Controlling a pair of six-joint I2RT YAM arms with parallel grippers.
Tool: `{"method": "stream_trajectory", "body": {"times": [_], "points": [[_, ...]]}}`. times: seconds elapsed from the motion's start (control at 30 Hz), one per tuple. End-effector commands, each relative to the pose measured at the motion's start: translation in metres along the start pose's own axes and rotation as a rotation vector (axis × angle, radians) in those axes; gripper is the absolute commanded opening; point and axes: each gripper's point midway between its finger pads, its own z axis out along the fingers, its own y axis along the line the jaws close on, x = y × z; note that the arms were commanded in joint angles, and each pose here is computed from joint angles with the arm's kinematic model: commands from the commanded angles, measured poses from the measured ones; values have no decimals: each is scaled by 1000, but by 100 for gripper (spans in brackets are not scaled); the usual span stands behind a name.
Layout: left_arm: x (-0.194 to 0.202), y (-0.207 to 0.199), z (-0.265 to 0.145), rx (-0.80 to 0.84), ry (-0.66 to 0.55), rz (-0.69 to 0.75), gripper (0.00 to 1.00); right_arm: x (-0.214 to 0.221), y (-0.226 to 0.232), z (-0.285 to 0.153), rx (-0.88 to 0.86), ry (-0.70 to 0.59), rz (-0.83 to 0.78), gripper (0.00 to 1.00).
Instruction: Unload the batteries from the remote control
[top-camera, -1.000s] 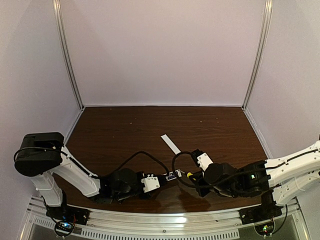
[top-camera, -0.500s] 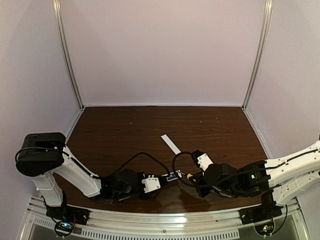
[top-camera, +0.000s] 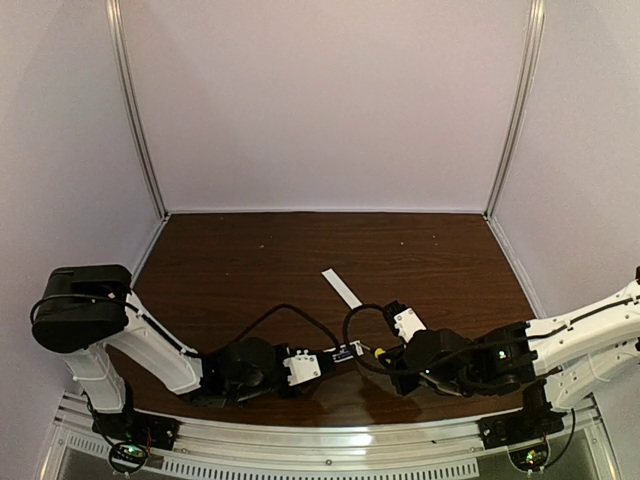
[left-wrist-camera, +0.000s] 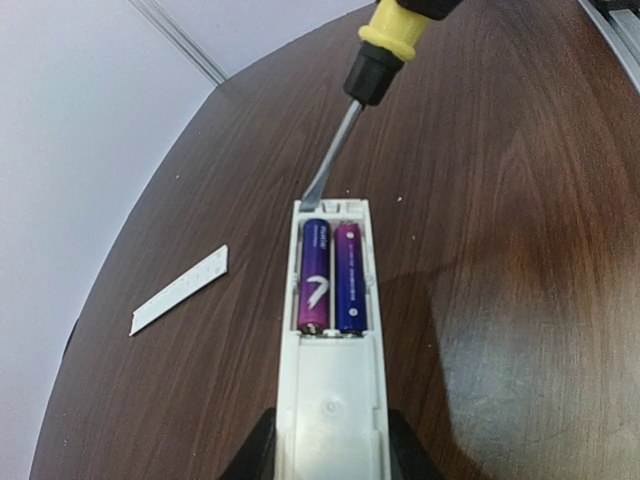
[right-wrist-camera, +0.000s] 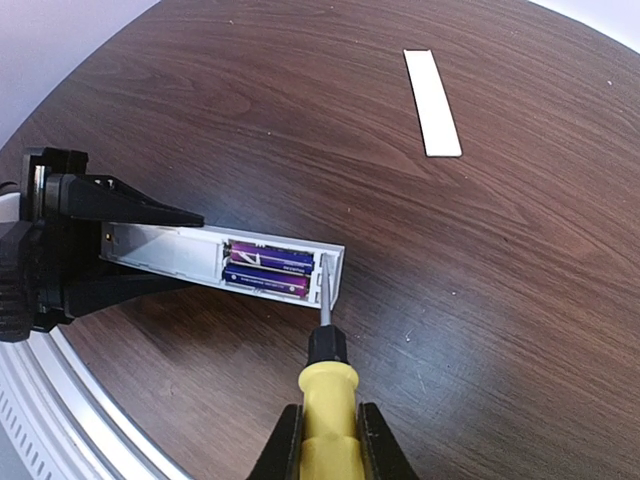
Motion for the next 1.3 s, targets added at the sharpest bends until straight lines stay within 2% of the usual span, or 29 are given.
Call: {"method": "stream_trajectory", "body": {"times": [0.0,1.27], "points": [[-26,8,1,-19,-87,-29,0,1,-2,5,24,2,-1,0],[-19,23,2,-112,-47,-42,0,10,19,15,-46,53,16,0]]}}
